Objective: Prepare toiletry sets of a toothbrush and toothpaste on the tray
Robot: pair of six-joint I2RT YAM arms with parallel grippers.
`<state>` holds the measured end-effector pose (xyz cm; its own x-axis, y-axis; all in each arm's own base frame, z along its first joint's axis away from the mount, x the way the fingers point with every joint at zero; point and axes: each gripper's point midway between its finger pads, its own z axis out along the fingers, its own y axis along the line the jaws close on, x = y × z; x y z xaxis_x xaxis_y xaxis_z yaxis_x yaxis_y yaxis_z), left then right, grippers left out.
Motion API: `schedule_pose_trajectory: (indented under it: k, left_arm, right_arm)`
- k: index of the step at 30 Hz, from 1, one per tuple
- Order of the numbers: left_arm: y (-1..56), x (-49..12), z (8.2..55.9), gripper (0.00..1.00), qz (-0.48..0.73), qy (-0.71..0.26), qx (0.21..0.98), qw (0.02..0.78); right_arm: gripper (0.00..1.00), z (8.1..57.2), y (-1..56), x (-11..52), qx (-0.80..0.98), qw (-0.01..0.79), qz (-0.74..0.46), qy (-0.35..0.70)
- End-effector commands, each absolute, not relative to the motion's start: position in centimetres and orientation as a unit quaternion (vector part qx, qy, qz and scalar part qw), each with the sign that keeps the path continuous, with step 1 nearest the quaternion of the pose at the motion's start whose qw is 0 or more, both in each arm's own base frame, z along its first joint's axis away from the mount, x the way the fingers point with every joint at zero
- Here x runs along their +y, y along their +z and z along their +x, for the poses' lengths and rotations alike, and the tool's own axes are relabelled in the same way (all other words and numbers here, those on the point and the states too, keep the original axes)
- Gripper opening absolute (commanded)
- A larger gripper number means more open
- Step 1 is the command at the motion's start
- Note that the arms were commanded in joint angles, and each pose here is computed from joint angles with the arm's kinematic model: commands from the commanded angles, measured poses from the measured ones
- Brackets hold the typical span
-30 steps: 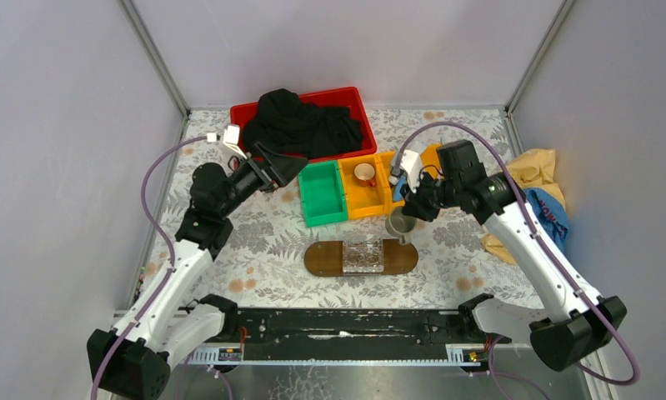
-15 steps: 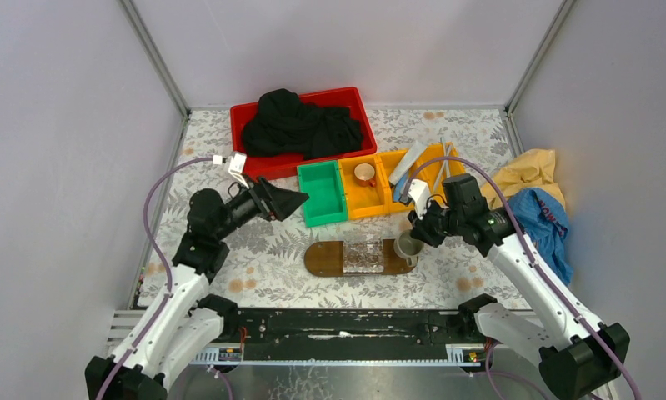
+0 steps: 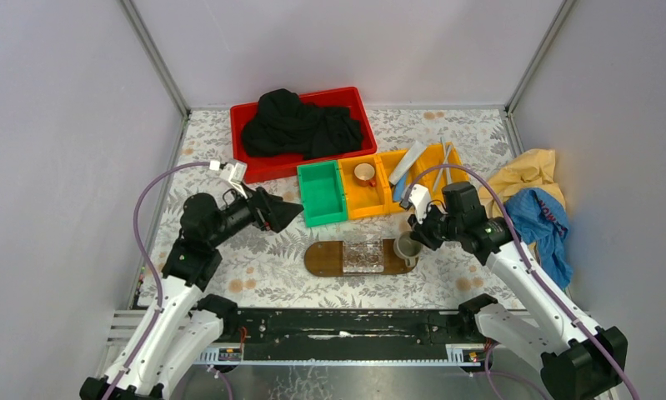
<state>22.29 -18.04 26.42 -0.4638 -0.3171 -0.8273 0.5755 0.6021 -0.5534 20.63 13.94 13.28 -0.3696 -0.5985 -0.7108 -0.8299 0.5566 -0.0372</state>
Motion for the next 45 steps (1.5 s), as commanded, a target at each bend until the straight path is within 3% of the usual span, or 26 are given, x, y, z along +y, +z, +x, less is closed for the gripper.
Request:
schedule_pose_trajectory:
  k: [1,11,27,45]
  left_arm:
    - [25.3,-17.9,22.2,0.97,0.11,-0.417,0.748,0.505]
    - [24.1,-18.2,20.7,0.98,0.112,-0.445,0.733,0.502]
    - [22.1,-17.5,21.9,0.98,0.158,-0.377,0.77,0.49]
    - [22.1,-17.5,21.6,0.99,0.159,-0.381,0.768,0.489]
  right_arm:
    - [0.0,20.9,14.2,14.3,0.787,0.378,-0.459,0.167]
    - [0.0,21.0,11.5,13.6,0.797,0.355,-0.465,0.151]
    - [0.0,23.1,11.0,16.1,0.805,0.309,-0.468,0.194]
    - [0.05,23.9,8.0,15.9,0.834,0.28,-0.448,0.158]
